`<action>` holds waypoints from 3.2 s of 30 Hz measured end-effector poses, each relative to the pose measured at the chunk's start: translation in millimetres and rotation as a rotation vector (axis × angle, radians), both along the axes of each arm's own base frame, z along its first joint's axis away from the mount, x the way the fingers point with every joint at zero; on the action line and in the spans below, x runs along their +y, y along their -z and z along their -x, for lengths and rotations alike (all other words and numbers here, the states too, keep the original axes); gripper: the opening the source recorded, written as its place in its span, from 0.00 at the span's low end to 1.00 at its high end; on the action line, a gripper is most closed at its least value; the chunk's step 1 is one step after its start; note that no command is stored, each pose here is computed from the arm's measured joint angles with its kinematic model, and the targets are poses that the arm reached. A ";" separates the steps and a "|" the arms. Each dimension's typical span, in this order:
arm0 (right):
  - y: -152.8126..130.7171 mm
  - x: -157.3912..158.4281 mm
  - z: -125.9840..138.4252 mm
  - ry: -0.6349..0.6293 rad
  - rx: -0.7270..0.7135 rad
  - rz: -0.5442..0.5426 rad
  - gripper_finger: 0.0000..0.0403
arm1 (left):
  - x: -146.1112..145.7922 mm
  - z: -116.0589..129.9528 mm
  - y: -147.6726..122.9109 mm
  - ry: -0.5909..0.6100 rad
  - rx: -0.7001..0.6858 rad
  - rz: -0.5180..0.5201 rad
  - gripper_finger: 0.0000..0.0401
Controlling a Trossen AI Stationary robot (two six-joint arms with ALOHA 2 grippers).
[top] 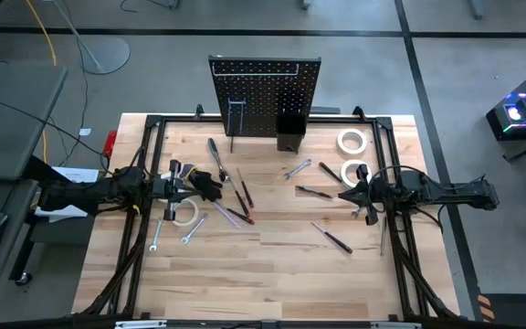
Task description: Hang tools onto peg board
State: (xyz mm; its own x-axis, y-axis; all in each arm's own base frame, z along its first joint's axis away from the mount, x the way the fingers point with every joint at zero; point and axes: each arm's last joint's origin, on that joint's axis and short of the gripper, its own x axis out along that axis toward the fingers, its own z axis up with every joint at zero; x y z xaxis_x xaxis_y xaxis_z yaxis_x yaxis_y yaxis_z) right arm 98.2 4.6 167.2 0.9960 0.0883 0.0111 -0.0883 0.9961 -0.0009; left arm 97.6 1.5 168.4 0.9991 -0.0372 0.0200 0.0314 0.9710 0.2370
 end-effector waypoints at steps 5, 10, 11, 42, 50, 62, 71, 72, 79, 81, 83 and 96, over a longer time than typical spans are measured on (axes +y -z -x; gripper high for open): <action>0.0 0.0 0.0 0.000 0.000 0.000 0.00 | 0.0 0.0 0.0 0.000 0.000 0.000 0.00; 0.0 0.0 0.0 0.000 0.000 0.000 0.00 | 0.0 0.0 -0.1 0.000 0.000 0.000 0.00; 0.0 0.0 0.0 0.000 0.000 0.000 0.00 | 0.0 0.0 0.0 0.000 0.000 0.000 0.00; 0.0 0.0 0.0 0.000 0.000 0.000 0.00 | 0.0 0.0 -0.8 0.000 -0.009 -0.010 0.00; 0.0 0.0 0.0 0.000 0.000 0.000 0.00 | -0.2 0.7 -10.1 0.019 -0.097 0.233 0.00; 0.0 0.0 0.0 0.000 0.000 0.000 0.00 | 10.0 3.3 -40.3 -0.185 -0.494 0.715 0.00; 0.0 0.0 0.0 0.000 0.000 0.000 0.00 | 17.4 -18.0 -54.8 -0.414 -0.514 0.930 0.00; 0.0 -0.1 0.0 0.003 0.000 0.002 0.00 | 18.2 -22.9 -63.8 -0.435 -0.528 0.935 0.00; -9.5 -2.6 0.3 0.090 -0.108 0.221 0.00 | 25.9 -81.8 -131.5 -0.585 -0.429 0.700 0.00; -24.6 -3.1 3.3 0.118 -0.264 0.165 0.00 | 28.0 -100.3 -142.2 -0.590 -0.317 0.637 0.00; -43.5 -4.0 10.8 0.136 -0.469 0.044 0.00 | 30.0 -112.0 -155.5 -0.582 -0.214 0.621 0.00; -55.3 -16.4 15.5 0.266 -0.719 -0.950 0.00 | 29.4 -75.7 -178.3 -0.602 0.109 0.789 0.00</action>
